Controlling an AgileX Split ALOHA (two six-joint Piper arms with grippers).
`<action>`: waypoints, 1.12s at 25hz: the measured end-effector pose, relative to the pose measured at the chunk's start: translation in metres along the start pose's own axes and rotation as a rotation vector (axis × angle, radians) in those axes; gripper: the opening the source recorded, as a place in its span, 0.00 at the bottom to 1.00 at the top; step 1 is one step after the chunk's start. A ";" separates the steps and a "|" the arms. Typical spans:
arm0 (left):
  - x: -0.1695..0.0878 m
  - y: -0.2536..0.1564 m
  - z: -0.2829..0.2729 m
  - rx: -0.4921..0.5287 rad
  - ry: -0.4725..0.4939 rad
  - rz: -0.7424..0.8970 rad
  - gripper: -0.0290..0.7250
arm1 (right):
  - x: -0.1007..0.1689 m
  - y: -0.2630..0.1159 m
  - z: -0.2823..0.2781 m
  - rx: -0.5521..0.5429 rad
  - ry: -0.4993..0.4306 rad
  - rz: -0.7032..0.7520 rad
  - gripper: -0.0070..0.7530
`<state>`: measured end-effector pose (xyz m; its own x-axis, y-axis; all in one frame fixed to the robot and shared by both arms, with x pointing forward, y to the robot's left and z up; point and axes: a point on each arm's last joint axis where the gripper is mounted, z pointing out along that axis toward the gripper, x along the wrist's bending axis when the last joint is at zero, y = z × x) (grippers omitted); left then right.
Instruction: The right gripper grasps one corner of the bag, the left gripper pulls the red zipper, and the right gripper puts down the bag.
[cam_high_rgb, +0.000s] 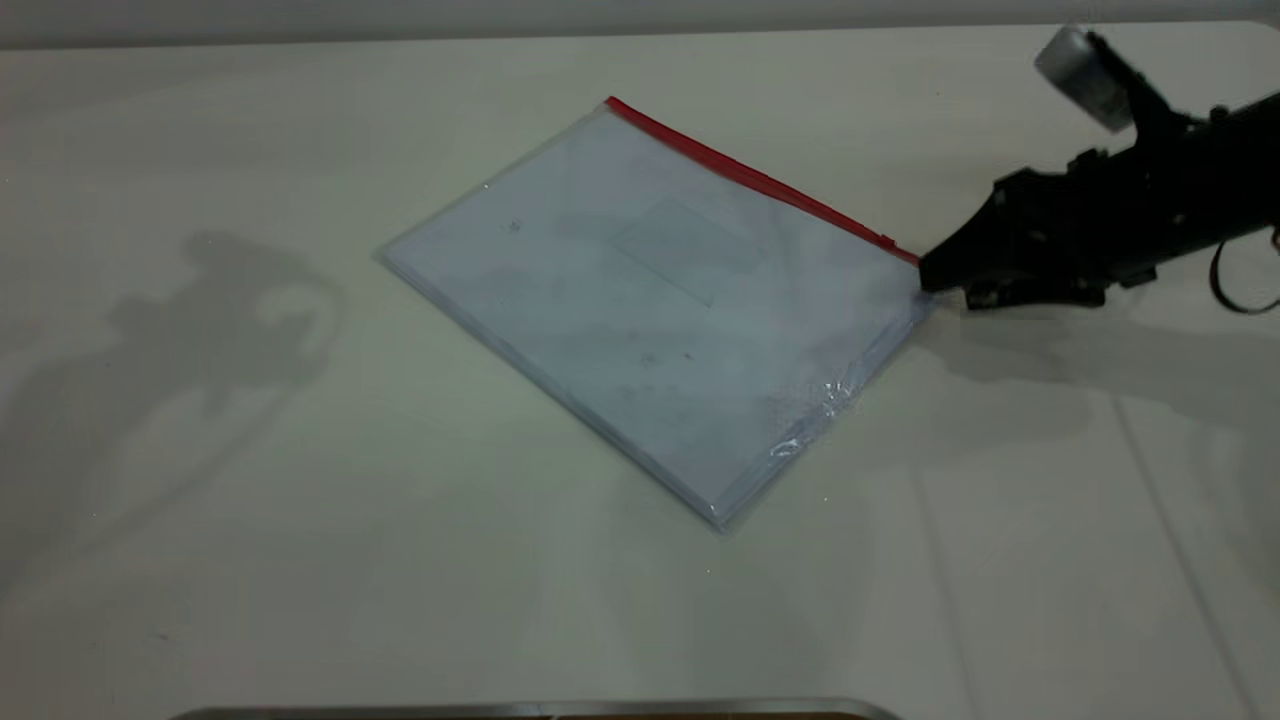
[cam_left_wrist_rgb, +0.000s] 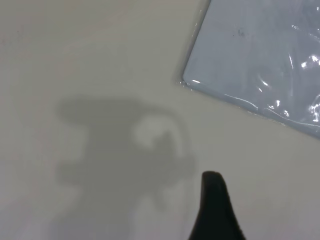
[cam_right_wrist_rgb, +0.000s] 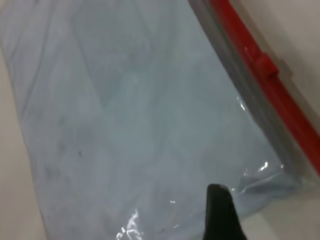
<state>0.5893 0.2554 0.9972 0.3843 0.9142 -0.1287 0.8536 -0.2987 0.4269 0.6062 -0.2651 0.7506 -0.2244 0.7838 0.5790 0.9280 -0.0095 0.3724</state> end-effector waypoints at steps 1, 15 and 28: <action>0.000 0.000 0.000 0.000 0.000 -0.001 0.81 | -0.001 -0.002 0.002 0.005 0.003 0.003 0.69; 0.000 0.000 0.000 0.002 -0.005 -0.003 0.81 | -0.009 -0.001 0.004 -0.016 -0.056 0.021 0.69; -0.001 0.000 0.000 0.004 -0.006 -0.003 0.81 | 0.007 -0.005 0.023 -0.060 0.060 0.036 0.65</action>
<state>0.5888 0.2547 0.9972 0.3842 0.9133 -0.1354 0.8558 -0.2973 0.4232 0.6070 -0.2455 0.7367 -0.2101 0.7438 0.6345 0.9166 -0.0759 0.3926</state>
